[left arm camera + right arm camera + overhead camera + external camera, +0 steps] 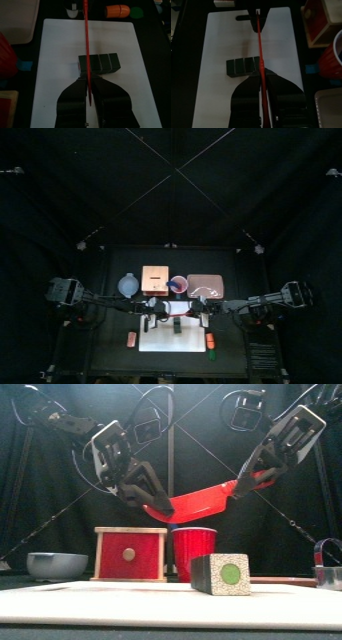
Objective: Place sushi on board then cut the sushi with the knife then place the pieces on the plate
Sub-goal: Cut the sushi into 4 pieces
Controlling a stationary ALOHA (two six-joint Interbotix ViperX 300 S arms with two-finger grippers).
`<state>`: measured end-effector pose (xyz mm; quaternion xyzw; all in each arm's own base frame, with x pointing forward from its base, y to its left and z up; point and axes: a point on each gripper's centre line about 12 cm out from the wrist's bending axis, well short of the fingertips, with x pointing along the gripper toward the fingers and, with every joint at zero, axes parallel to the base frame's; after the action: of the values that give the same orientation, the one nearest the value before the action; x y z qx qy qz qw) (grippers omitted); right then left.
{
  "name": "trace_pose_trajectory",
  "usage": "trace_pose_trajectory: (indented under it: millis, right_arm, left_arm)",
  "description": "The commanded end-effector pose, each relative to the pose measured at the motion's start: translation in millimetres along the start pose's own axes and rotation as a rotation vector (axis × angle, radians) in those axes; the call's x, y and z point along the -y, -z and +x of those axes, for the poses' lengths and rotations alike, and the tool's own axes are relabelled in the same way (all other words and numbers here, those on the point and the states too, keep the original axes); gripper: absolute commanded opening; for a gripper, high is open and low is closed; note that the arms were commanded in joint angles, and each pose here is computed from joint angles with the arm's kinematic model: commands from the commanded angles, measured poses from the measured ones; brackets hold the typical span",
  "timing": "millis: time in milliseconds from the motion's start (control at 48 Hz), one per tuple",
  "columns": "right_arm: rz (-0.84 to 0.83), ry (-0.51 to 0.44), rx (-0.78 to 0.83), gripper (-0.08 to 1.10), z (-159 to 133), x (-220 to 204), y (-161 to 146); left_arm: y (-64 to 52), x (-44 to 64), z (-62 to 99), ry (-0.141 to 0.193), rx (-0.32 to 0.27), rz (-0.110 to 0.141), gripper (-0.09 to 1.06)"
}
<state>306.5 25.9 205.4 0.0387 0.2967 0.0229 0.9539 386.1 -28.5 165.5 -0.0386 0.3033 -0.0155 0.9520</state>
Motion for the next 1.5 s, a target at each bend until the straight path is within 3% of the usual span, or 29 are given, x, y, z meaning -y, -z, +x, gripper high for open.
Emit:
trace_pose_trajectory:
  millis: [21, 271, 792, 1500]
  right_arm:
    - [0.029, -0.010, 0.006, 0.37, -1.5, -3.2, -1.1]
    - [0.073, -0.009, -0.089, 0.37, 7.1, -5.6, 17.7]
    - [0.066, 0.018, -0.243, 0.37, 32.5, -2.6, 37.9]
    - [0.056, 0.051, -0.281, 0.37, 35.2, 9.1, 42.4]
  left_arm:
    - [-10.6, 4.1, -1.2, 0.009, 0.028, -0.004, 0.41]
    - [-5.7, 15.2, 8.5, 0.029, 0.006, -0.011, 0.41]
    - [0.9, 22.1, 21.1, 0.038, -0.021, -0.026, 0.41]
    - [11.5, 21.6, 28.7, 0.033, -0.055, -0.033, 0.41]
